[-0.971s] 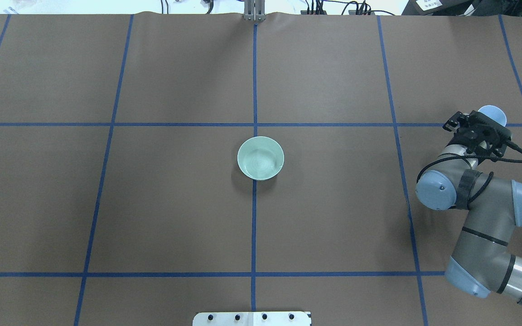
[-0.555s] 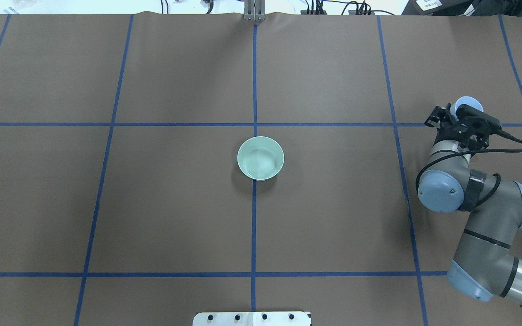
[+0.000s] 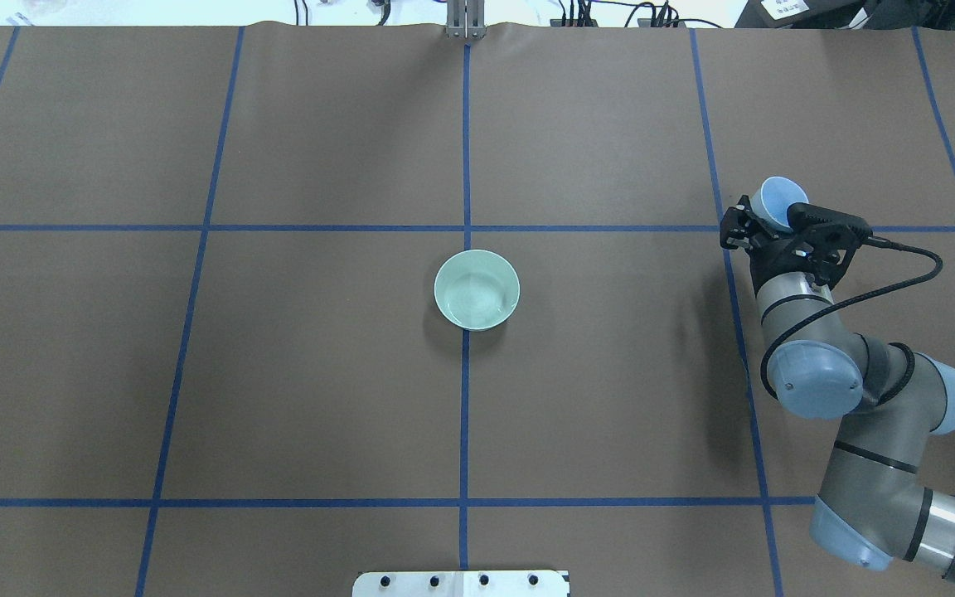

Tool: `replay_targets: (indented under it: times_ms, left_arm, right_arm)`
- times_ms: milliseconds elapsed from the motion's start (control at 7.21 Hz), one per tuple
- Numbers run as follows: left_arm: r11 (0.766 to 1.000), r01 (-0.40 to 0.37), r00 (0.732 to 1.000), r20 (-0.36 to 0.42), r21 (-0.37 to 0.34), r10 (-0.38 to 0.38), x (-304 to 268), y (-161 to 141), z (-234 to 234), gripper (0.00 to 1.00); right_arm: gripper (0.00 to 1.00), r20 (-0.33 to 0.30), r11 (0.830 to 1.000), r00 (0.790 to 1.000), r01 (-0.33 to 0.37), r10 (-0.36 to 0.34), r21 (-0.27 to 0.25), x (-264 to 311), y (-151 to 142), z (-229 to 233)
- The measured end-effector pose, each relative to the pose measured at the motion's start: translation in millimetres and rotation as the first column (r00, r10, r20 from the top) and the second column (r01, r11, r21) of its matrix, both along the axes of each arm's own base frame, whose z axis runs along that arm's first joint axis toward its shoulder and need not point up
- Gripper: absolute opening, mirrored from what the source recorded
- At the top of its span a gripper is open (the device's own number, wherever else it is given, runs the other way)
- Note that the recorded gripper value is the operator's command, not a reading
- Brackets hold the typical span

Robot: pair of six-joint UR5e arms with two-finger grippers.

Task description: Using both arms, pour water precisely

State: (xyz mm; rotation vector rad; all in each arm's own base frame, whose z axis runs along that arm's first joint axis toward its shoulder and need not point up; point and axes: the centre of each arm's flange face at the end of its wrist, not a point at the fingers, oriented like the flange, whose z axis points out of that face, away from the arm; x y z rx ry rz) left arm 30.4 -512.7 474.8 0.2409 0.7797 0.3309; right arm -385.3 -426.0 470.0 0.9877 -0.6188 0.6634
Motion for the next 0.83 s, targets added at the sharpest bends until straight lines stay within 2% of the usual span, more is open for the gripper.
replay_targets:
  times_ms: [139, 277, 416, 555, 832]
  left_arm:
    - [1.0, 0.0, 1.0, 0.0, 0.0, 0.0, 0.0, 0.0, 0.1, 1.0]
    - [1.0, 0.0, 1.0, 0.0, -0.001, 0.0, 0.1, -0.2, 0.7, 1.0]
    - [1.0, 0.0, 1.0, 0.001, -0.003, 0.0, 0.1, -0.3, 1.4, 1.0]
    - [1.0, 0.0, 1.0, 0.001, -0.004, 0.0, 0.1, -0.4, 2.0, 1.0]
    - [1.0, 0.0, 1.0, 0.001, -0.007, 0.0, 0.2, -0.8, 3.4, 1.0]
  right_arm:
    - [0.0, 0.028, 0.995, 0.998, 0.062, -0.064, 0.078, -1.1, 5.5, -2.8]
    - [0.0, -0.013, 0.976, 0.99, 0.143, -0.143, 0.162, -1.6, 9.8, -1.3]
    - [0.0, -0.084, 0.942, 0.973, 0.23, -0.215, 0.245, 0.0, 14.5, -4.4]
    - [0.0, -0.119, 0.899, 0.951, 0.309, -0.285, 0.31, 0.6, 20.3, -9.9]
    - [0.0, -0.115, 0.819, 0.908, 0.414, -0.403, 0.399, -5.3, 29.9, -27.6]
